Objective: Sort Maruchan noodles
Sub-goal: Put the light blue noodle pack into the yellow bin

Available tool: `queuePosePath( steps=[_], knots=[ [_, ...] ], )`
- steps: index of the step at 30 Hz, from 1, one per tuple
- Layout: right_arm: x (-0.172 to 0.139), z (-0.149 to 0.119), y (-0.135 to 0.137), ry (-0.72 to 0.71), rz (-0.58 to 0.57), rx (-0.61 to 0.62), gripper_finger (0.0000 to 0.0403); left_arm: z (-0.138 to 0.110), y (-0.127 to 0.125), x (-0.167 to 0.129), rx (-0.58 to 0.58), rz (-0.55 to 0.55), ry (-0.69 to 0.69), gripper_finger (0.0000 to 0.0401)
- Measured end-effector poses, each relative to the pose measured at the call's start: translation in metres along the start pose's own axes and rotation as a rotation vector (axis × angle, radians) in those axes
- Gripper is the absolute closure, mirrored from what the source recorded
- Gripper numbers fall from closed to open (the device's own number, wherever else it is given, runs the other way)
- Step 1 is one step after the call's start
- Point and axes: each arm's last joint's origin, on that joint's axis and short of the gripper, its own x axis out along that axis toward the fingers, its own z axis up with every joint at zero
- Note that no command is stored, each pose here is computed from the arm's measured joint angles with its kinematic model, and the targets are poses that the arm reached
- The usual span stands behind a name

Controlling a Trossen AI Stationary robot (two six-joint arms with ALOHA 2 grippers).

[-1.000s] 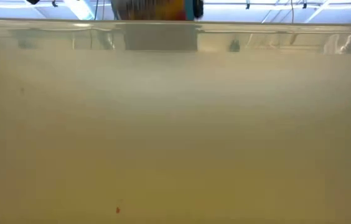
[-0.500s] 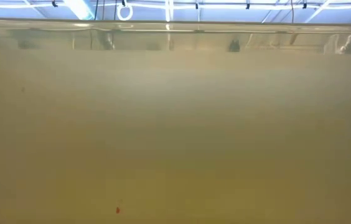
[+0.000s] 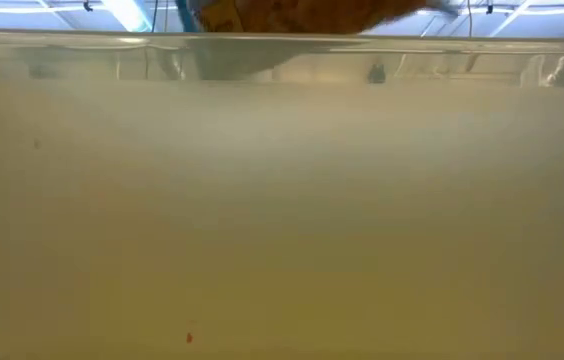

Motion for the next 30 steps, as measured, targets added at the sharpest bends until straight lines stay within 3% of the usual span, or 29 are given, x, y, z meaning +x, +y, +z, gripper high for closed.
queuePosePath(
  steps=[5, 10, 18, 26, 30],
  knots=[
    [-0.001, -0.036, 0.030, -0.209, -0.113, 0.289, 0.0399, -0.004, -0.005, -0.006, 0.028, 0.010, -0.019, 0.0168],
    [0.001, -0.075, 0.045, -0.424, -0.180, 0.463, 0.0399, -0.006, -0.006, -0.008, 0.034, 0.011, -0.023, 0.0168],
    [0.019, -0.129, 0.033, -0.661, -0.230, 0.613, 0.0400, -0.006, -0.011, -0.009, 0.011, -0.064, 0.009, 0.0168],
    [0.045, -0.146, 0.011, -0.746, -0.154, 0.706, 0.0400, -0.015, -0.017, -0.002, -0.009, -0.066, 0.019, 0.0168],
    [0.050, -0.154, 0.000, -0.750, -0.169, 0.730, 0.0400, -0.029, -0.020, 0.011, -0.027, -0.037, 0.055, 0.0168]
  ],
)
